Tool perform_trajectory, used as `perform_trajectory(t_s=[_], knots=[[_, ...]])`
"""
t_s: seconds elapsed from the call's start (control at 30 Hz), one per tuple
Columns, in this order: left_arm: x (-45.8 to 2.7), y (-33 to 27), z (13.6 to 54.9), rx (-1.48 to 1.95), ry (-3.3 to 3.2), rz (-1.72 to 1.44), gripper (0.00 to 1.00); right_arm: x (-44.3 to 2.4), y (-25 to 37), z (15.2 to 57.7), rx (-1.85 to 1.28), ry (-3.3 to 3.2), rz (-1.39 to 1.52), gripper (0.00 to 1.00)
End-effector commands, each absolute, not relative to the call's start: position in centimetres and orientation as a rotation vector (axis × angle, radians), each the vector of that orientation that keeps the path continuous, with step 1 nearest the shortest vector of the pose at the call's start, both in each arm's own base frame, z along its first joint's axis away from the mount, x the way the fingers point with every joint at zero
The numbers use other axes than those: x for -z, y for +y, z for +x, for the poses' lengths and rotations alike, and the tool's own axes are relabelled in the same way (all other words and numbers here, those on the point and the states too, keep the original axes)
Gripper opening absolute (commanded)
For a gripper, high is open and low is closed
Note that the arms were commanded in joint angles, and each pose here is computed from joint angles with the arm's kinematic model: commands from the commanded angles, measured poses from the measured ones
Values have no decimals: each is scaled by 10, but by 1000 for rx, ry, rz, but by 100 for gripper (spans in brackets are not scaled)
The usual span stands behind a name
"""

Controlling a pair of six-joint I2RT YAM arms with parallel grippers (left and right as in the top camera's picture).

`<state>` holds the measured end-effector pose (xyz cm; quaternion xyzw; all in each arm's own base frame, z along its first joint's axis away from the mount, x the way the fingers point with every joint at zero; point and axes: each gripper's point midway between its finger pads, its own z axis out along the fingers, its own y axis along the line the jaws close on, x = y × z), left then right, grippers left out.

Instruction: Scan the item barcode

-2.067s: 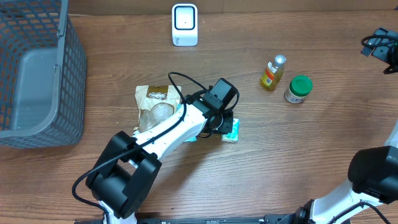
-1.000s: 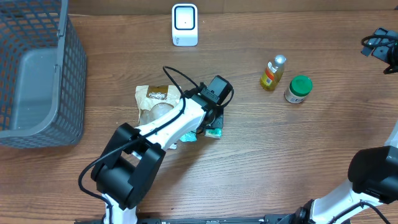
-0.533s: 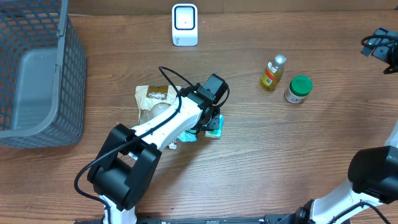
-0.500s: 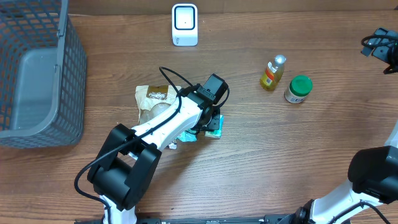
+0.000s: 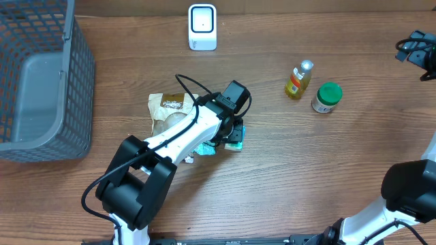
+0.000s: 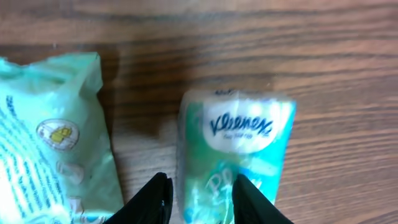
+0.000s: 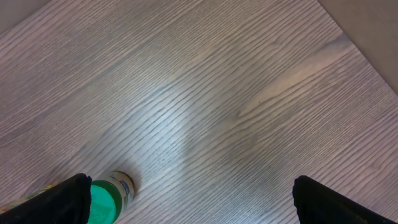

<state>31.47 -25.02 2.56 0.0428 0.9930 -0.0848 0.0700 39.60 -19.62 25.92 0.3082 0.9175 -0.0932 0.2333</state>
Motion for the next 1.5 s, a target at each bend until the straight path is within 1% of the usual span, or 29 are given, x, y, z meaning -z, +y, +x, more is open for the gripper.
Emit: perform_trajectory(t_s=[0.0, 0.03, 0.13, 0.4, 0.57, 0.8, 1.0, 1.07, 1.23, 1.33, 1.47], knots=[[-15, -252, 318, 264, 2997, 132, 32, -265, -198, 396, 266, 2498, 851, 100], [-11, -251, 317, 257, 3007, 122, 32, -265, -198, 396, 266, 2498, 852, 100], [-6, -253, 314, 274, 3031, 115, 25, -265, -198, 396, 266, 2498, 851, 100], [-3, -252, 310, 270, 3051, 116, 25, -265, -198, 396, 266, 2498, 851, 100], [-4, -249, 320, 292, 3030, 83, 23, -265, -198, 396, 266, 2498, 851, 100], [-9, -252, 326, 476, 3052, 23, 23, -265, -198, 396, 266, 2498, 851, 100], [-11, -253, 326, 538, 3060, 45, 24, -265, -198, 396, 266, 2498, 851, 100], [-12, -253, 326, 540, 3060, 45, 26, -265, -198, 396, 266, 2498, 852, 100], [-13, -256, 324, 578, 3061, 92, 26, -265, -198, 396, 266, 2498, 851, 100], [-15, -257, 326, 626, 3054, 112, 31, -265, -198, 396, 266, 2498, 851, 100], [-19, -251, 331, 699, 3053, 89, 30, -265, -198, 396, 266, 2498, 851, 100]])
